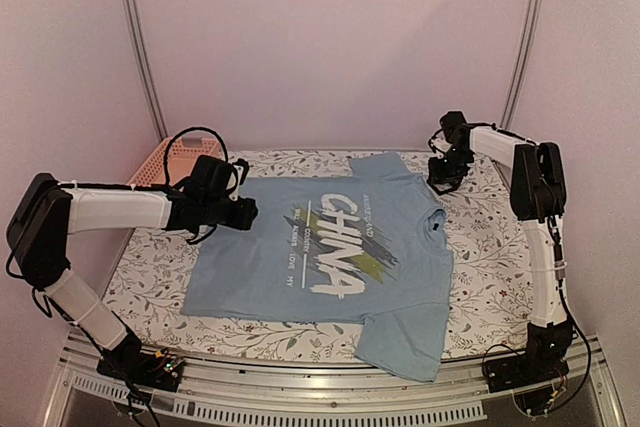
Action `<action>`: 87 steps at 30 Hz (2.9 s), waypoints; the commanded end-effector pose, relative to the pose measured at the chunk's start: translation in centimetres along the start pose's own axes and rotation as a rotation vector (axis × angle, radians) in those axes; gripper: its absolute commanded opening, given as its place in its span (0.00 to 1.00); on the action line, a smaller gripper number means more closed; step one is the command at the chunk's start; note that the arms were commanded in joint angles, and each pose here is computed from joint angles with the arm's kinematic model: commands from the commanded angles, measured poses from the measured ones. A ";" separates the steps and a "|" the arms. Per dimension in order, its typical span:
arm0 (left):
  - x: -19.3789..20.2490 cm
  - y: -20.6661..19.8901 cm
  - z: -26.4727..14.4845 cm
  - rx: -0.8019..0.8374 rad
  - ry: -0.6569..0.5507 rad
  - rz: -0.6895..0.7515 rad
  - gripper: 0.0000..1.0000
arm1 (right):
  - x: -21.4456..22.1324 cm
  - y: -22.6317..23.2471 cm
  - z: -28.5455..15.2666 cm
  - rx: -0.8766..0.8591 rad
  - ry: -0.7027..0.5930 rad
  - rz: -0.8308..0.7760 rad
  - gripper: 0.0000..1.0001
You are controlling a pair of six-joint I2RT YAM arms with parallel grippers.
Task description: Pin the brooch onto the clothing
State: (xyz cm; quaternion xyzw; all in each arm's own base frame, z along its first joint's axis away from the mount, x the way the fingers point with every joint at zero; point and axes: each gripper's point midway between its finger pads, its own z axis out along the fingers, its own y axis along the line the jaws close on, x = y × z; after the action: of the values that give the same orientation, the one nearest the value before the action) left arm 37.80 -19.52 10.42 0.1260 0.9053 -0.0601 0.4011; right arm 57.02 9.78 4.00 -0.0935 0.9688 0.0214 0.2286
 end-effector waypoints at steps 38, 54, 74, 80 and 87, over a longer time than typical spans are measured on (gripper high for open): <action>-1.8 -24.4 -20.0 0.752 -0.774 1.577 0.54 | 18.5 32.7 -32.6 -0.947 -0.110 -0.815 0.36; -3.0 -25.8 -18.8 0.620 -0.822 1.598 0.50 | 19.8 34.7 -33.7 -1.008 -0.093 -0.864 0.36; -2.4 -26.7 -18.8 0.694 -0.815 1.578 0.27 | 19.4 35.1 -33.5 -0.998 -0.104 -0.875 0.36; -2.4 -27.0 -19.1 0.708 -0.828 1.576 0.20 | 19.3 35.1 -33.4 -0.994 -0.099 -0.876 0.36; -2.6 -27.0 -19.1 0.701 -0.826 1.569 0.04 | 19.3 35.1 -33.3 -0.994 -0.095 -0.877 0.36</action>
State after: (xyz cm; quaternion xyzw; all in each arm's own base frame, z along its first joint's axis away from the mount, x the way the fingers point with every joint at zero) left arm 19.03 -41.05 24.35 0.7842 0.2897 -0.0703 0.5442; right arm 18.79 37.66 24.47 -0.5654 0.7125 0.3724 0.1843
